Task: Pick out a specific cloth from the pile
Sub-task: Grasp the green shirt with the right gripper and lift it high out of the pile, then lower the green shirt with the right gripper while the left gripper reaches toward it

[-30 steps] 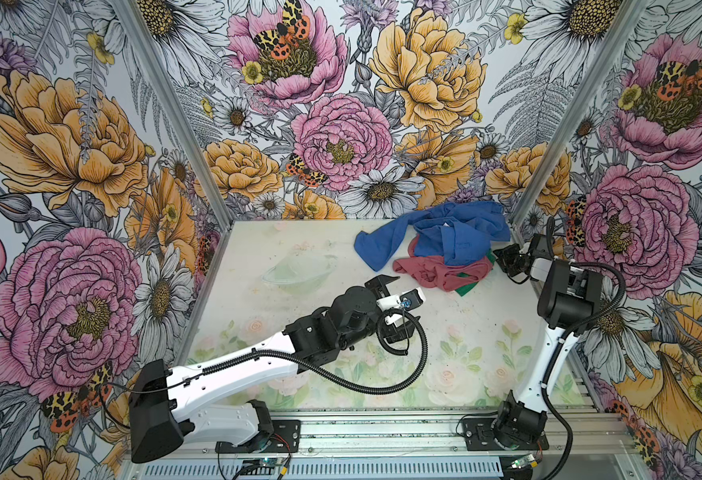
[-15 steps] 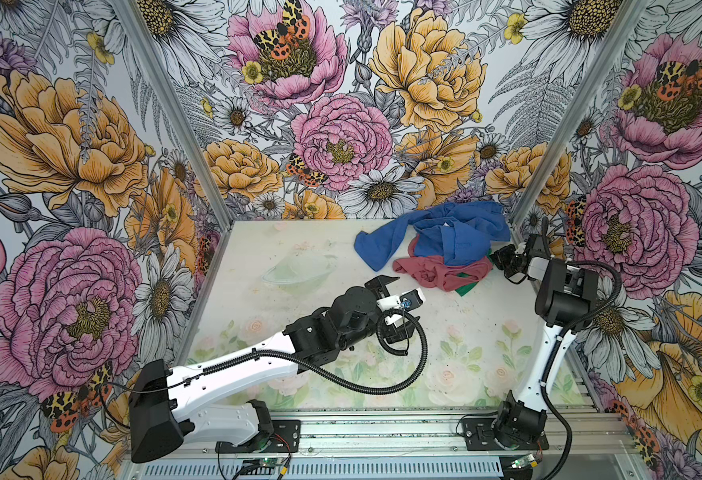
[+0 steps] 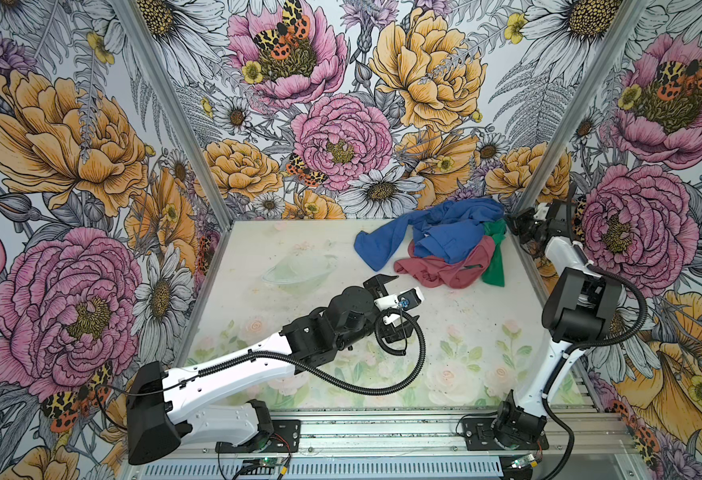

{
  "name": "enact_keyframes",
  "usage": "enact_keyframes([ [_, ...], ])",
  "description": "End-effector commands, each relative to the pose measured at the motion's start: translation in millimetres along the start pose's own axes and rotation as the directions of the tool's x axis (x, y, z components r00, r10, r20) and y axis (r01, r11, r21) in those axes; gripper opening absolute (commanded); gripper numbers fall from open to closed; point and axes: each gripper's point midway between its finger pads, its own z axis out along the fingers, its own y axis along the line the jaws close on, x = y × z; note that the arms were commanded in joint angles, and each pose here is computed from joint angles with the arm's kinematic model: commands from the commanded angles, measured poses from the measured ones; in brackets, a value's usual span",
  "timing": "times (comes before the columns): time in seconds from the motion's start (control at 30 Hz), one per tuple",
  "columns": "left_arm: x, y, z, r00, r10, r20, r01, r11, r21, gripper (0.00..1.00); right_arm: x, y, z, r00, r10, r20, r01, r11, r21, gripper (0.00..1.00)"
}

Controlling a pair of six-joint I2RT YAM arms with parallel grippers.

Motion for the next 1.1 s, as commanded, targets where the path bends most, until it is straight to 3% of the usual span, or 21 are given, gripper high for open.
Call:
enact_keyframes([
  [0.0,-10,7,-11,0.999,-0.017,0.034,0.018,1.000,-0.026,0.99,-27,139,-60,0.990,-0.097,0.105,0.119,0.966,-0.230,0.00],
  [0.13,-11,8,-13,0.999,-0.012,0.039,0.013,1.000,-0.028,0.99,-36,276,-120,0.959,-0.190,0.210,0.262,0.880,-0.397,0.00],
  [0.2,-8,12,-13,1.000,-0.009,0.024,0.010,0.998,-0.056,0.99,-32,324,-148,0.962,-0.140,0.236,0.246,0.820,-0.518,0.00],
  [0.27,-9,15,-14,1.000,-0.004,0.024,0.005,0.998,-0.065,0.99,-12,357,-163,0.976,-0.100,0.192,0.200,0.757,-0.622,0.00],
  [0.4,-11,25,-21,0.999,0.000,0.033,0.003,0.995,-0.100,0.99,73,407,-176,0.967,-0.250,0.046,0.201,0.642,-0.740,0.00],
  [0.6,-12,65,-44,0.996,-0.034,0.079,0.049,0.980,-0.191,0.99,211,471,-241,0.866,-0.500,-0.011,0.210,0.383,-0.900,0.00],
  [0.67,-10,80,-55,0.995,-0.041,0.092,0.061,0.972,-0.228,0.99,239,480,-257,0.844,-0.537,-0.020,0.190,0.334,-0.923,0.00],
  [0.73,-5,91,-63,0.993,-0.044,0.106,0.069,0.967,-0.244,0.99,254,479,-254,0.829,-0.557,-0.043,0.177,0.335,-0.926,0.00],
  [0.8,4,101,-69,0.995,-0.036,0.095,0.061,0.960,-0.272,0.99,261,467,-235,0.815,-0.576,-0.062,0.190,0.366,-0.911,0.00],
  [0.97,27,120,-82,0.999,-0.005,0.048,0.022,0.929,-0.369,0.99,281,396,-169,0.800,-0.582,-0.145,0.227,0.518,-0.824,0.00],
  [1.07,35,120,-79,0.999,-0.002,0.035,0.015,0.931,-0.366,0.99,295,332,-138,0.831,-0.516,-0.211,0.152,0.574,-0.805,0.00],
])
